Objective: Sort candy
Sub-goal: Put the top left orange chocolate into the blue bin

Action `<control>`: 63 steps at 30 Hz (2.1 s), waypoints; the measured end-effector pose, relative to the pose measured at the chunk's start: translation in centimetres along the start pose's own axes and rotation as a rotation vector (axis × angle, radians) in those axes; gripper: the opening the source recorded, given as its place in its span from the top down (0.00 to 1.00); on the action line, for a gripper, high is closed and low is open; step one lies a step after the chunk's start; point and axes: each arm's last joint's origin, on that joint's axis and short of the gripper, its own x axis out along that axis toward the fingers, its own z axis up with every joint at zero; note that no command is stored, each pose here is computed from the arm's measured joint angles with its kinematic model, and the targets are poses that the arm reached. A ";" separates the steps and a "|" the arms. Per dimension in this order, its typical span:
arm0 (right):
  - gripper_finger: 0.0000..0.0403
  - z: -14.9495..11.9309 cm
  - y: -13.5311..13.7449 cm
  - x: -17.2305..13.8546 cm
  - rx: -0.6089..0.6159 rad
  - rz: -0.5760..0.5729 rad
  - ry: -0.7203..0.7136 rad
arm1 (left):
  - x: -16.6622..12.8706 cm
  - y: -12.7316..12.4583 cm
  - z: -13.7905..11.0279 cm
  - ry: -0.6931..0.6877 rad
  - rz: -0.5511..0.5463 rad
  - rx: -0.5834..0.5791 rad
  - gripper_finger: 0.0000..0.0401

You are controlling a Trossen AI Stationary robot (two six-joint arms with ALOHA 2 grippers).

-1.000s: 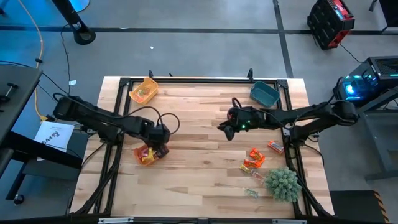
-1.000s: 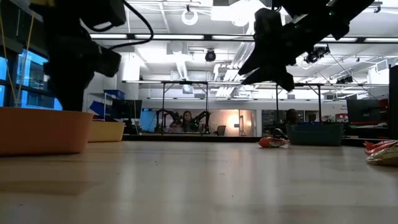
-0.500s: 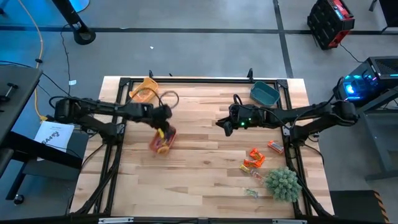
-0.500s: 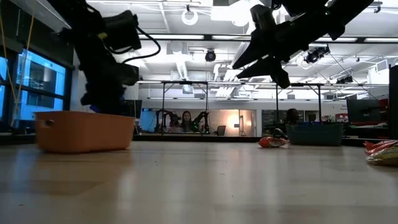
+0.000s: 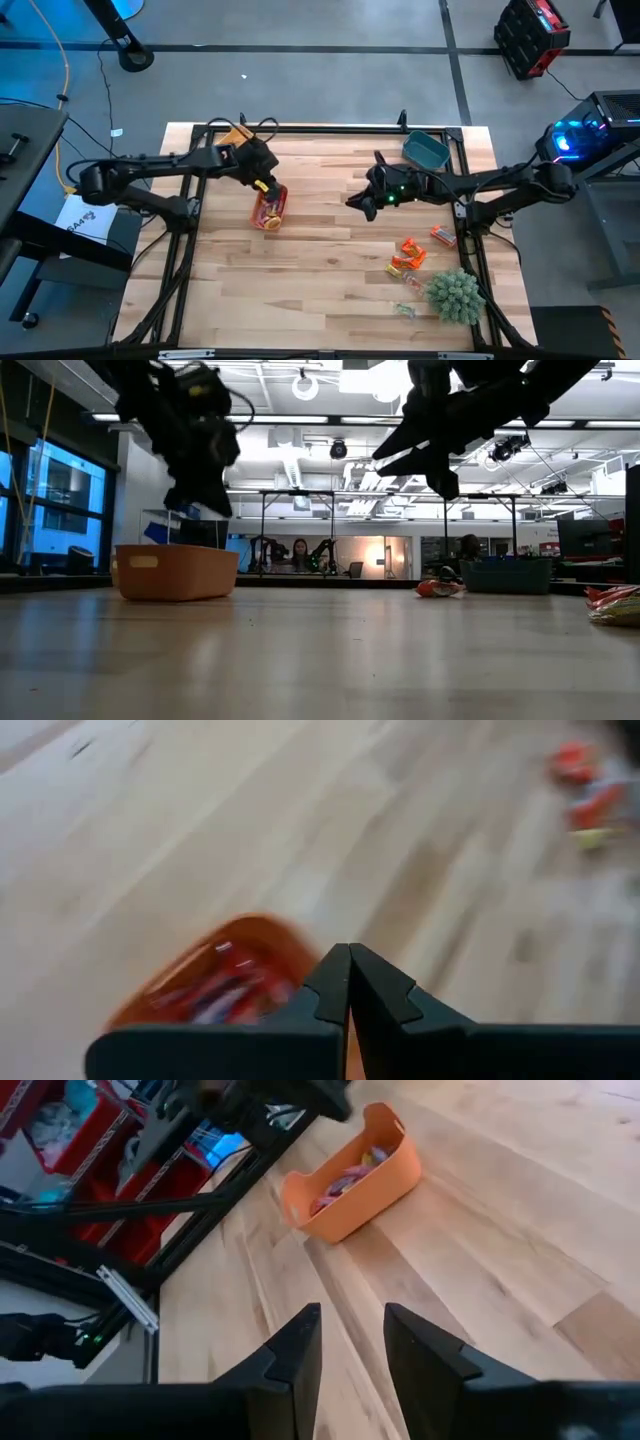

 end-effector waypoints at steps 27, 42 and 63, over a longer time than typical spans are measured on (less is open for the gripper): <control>0.49 2.1 -7.3 -0.2 -0.280 -0.611 0.434 | -8.4 -4.7 -0.5 -0.429 -0.135 -0.122 1.00; 0.47 -0.8 -12.3 4.7 -0.498 -0.730 0.704 | -8.3 -4.7 -0.5 -0.422 -0.139 -0.144 1.00; 0.81 8.0 -7.3 -7.7 -0.312 -1.145 0.190 | -8.3 -4.7 -0.5 -0.429 -0.126 -0.120 1.00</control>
